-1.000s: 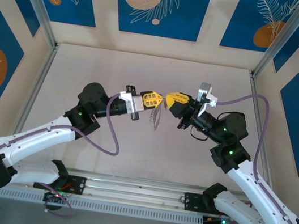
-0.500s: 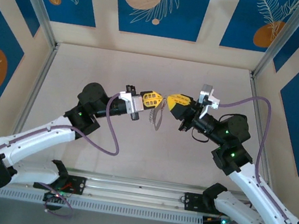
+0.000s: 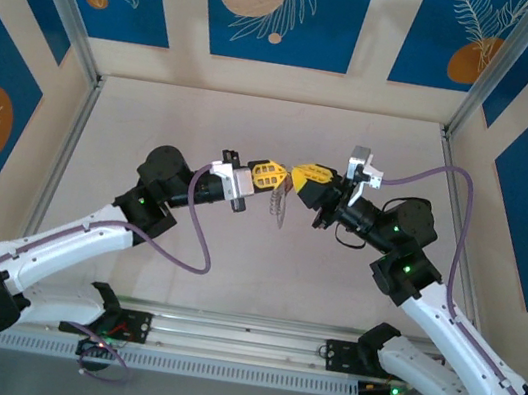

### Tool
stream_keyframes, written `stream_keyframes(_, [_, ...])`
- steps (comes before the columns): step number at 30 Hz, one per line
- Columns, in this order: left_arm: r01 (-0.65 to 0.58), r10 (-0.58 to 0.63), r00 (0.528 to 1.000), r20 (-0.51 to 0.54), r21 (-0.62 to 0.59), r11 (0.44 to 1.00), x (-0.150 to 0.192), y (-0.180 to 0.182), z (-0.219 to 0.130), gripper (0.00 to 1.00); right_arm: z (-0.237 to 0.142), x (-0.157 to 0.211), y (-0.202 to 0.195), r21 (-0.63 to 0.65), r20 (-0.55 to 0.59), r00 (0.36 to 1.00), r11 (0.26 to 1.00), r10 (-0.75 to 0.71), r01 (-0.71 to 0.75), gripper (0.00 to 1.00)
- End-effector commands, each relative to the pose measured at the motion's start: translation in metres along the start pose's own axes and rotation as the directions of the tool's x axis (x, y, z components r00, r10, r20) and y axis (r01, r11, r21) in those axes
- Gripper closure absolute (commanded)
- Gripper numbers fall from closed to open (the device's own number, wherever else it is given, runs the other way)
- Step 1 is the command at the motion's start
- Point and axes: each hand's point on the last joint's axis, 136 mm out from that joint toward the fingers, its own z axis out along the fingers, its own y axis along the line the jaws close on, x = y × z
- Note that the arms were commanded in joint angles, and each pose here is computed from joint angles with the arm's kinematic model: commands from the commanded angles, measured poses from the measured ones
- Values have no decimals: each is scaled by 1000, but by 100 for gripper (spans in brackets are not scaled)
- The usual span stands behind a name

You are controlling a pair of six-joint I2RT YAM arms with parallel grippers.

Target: Put the keys on the keyring

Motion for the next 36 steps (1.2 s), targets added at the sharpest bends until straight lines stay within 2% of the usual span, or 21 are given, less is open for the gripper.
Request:
stream_keyframes(1, [-57,60,994,88,-27,998,-32,7,0,100,0,4,-2,11,-2,1000,1000,14,-14,100])
stream_keyframes(12, [-58,61,994,90,-29,998,-32,8,0,100,-9,7,0,25,0,1000,999,30,-30,100])
stream_keyframes(36, [-59,59,993,103,-1,998,-35,2,-2,100,2,-2,-6,32,26,1000,999,-4,3,100])
